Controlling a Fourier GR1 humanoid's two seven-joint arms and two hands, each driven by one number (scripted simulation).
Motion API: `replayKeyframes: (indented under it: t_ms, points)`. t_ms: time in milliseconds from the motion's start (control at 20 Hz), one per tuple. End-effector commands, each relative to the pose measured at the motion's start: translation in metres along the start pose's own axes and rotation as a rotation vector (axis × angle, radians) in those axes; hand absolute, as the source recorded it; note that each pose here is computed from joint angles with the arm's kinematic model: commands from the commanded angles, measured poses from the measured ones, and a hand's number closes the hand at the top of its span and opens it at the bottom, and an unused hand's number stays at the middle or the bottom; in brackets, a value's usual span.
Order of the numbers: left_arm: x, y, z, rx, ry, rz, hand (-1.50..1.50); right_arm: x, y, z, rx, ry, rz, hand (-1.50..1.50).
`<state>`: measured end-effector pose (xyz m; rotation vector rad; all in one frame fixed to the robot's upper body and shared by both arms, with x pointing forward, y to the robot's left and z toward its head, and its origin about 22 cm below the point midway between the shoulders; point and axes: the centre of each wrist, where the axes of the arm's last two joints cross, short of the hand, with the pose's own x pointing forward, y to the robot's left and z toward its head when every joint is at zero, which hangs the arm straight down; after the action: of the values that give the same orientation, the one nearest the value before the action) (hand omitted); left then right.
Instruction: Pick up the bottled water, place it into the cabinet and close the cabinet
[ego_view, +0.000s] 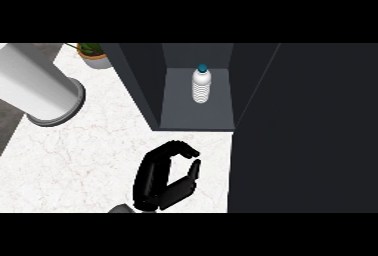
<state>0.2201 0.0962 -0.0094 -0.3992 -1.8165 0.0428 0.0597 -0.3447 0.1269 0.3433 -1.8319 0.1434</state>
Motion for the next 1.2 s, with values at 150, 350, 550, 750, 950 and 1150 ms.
replayKeyframes:
  t_ms: [150,350,550,750,950,1150]
  points:
    - [0.028,0.046,0.043,-0.03,0.001,-0.047,1.5,0.033,0.032,-0.01,0.148,0.028,0.099,1.5]
    - [0.041,0.068,0.05,0.0,0.023,-0.075,1.5,0.03,0.039,-0.008,0.3,0.105,0.099,1.5]
    - [0.071,0.097,0.059,-0.017,-0.02,-0.103,1.5,0.03,0.045,-0.013,0.398,0.082,0.079,1.5]
    - [0.084,0.113,0.066,0.021,-0.026,-0.11,1.5,0.036,0.059,-0.015,0.413,0.03,0.081,1.5]
    - [0.101,0.134,0.064,0.03,-0.045,-0.054,-1.5,0.041,0.059,-0.021,0.493,0.012,0.105,1.5]
    - [0.118,0.148,0.078,0.06,-0.065,-0.096,-1.5,0.039,0.066,-0.022,0.531,0.034,0.074,1.5]
